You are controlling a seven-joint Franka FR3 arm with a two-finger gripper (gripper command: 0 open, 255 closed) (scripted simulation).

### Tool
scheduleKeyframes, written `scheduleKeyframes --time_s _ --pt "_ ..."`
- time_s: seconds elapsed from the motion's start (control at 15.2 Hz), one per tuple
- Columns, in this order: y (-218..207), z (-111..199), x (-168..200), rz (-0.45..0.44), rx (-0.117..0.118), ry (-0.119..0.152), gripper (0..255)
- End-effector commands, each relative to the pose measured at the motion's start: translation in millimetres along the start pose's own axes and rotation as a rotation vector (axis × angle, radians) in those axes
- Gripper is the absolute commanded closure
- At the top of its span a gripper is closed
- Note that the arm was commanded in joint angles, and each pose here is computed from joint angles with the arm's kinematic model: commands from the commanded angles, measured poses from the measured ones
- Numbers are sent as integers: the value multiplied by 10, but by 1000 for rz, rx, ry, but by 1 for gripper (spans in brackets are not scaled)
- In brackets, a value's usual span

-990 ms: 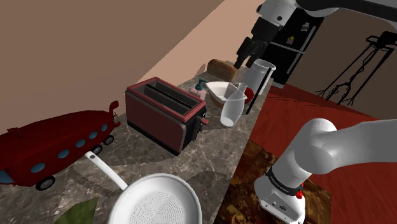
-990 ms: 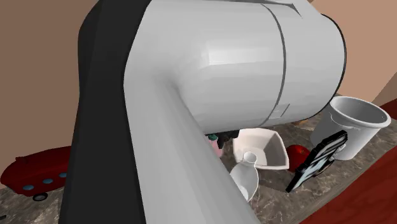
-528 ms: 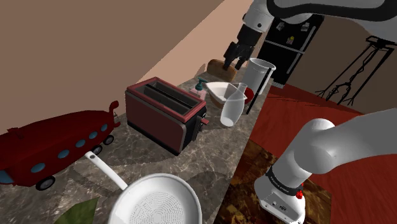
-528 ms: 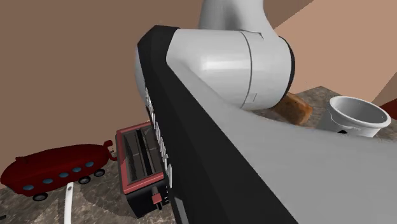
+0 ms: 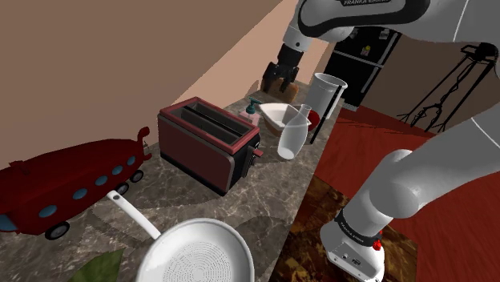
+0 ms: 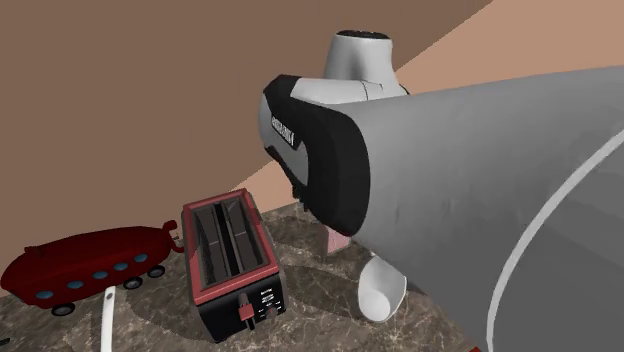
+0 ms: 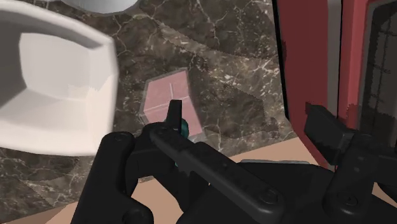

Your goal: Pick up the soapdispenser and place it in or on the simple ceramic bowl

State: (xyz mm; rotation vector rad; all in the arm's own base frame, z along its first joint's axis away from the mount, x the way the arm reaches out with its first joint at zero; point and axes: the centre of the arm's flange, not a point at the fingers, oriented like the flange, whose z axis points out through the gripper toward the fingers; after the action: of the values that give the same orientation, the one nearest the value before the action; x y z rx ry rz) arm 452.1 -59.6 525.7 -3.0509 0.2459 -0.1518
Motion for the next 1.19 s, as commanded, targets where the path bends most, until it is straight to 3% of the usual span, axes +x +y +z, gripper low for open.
scheduleKeyframes --time_s 0.0,0.66,1.12 --pt "86 152 241 16 0 -8 0" --pt "566 969 1234 95 2 -53 0" --pt "575 1303 1237 97 2 -54 0"
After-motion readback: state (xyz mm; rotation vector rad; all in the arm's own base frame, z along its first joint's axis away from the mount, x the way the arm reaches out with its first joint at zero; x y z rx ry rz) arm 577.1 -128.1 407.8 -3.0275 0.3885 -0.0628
